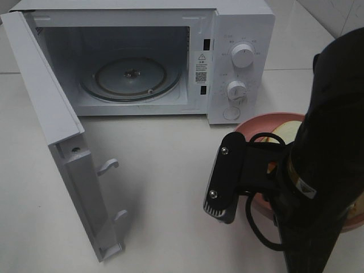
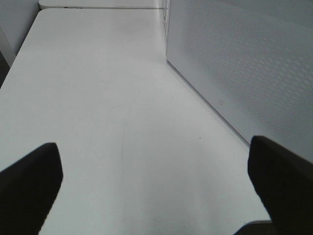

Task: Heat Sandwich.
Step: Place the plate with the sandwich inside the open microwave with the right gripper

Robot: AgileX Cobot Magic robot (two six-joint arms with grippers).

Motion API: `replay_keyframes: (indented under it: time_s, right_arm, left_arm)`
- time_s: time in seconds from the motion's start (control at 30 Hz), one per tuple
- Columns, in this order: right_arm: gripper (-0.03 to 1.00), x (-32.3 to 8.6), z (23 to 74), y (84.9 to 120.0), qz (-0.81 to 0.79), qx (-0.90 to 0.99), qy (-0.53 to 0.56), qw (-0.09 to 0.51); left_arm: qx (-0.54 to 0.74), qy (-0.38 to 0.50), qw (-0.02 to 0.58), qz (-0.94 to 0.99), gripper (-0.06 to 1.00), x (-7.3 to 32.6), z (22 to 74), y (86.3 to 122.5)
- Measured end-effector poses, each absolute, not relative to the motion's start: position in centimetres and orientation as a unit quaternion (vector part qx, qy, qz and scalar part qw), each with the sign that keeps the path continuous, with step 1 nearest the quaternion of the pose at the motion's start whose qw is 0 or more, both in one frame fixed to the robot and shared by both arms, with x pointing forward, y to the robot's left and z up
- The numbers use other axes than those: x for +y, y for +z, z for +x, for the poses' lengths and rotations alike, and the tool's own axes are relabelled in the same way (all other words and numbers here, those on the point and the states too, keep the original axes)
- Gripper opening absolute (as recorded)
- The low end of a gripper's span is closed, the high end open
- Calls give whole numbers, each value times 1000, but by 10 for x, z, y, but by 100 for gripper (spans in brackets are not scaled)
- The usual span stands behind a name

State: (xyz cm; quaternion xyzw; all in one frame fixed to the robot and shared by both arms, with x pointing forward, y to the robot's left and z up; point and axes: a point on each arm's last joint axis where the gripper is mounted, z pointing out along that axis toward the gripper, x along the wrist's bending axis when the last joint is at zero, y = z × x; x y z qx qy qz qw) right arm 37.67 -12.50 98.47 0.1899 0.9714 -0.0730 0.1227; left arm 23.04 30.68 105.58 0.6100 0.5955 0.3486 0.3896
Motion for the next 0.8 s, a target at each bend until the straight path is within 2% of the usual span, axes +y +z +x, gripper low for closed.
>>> replay_keyframes:
  time_s: [0.8]
  right_arm:
    - [5,-114,381,984,-80,987,-43,130]
  left_arm:
    - [595,349,390,610,97,307,230,1056]
